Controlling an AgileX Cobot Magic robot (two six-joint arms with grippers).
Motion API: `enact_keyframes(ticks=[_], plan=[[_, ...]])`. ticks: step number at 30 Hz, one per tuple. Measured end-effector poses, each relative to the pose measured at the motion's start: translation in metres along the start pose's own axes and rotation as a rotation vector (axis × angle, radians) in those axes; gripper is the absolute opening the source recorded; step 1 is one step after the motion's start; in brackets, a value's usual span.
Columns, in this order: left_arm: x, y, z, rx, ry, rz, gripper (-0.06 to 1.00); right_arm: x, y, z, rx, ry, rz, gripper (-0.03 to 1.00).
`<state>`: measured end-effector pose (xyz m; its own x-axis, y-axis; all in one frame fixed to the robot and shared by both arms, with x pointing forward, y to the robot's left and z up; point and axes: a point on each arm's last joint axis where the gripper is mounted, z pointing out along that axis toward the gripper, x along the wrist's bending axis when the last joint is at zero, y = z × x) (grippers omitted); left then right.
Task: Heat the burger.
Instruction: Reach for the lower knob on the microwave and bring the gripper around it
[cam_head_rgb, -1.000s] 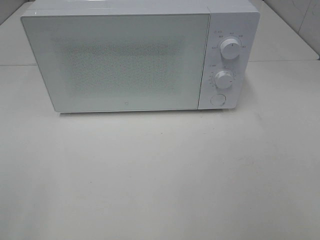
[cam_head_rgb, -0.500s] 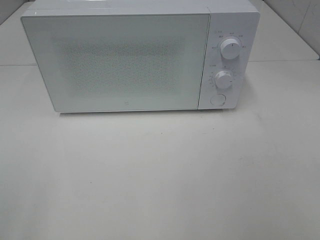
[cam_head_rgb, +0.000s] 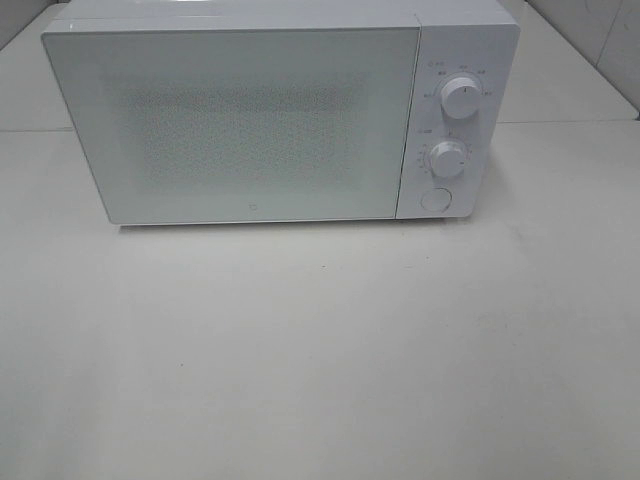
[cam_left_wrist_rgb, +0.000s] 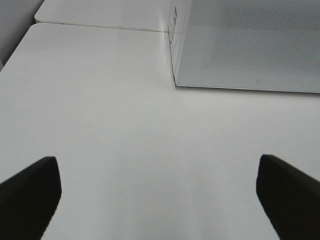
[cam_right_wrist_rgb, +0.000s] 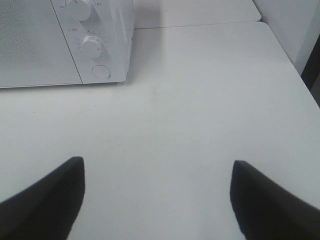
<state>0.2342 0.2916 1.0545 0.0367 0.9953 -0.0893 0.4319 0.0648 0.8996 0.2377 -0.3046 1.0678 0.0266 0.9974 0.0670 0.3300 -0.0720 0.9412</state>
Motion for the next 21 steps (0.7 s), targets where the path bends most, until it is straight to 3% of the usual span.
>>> enact_keyframes(ticks=[21], plan=[[0.0, 0.0, 0.0, 0.0, 0.0, 0.0, 0.98, 0.013, 0.045, 0.094, 0.07, 0.019, -0.028, 0.79]])
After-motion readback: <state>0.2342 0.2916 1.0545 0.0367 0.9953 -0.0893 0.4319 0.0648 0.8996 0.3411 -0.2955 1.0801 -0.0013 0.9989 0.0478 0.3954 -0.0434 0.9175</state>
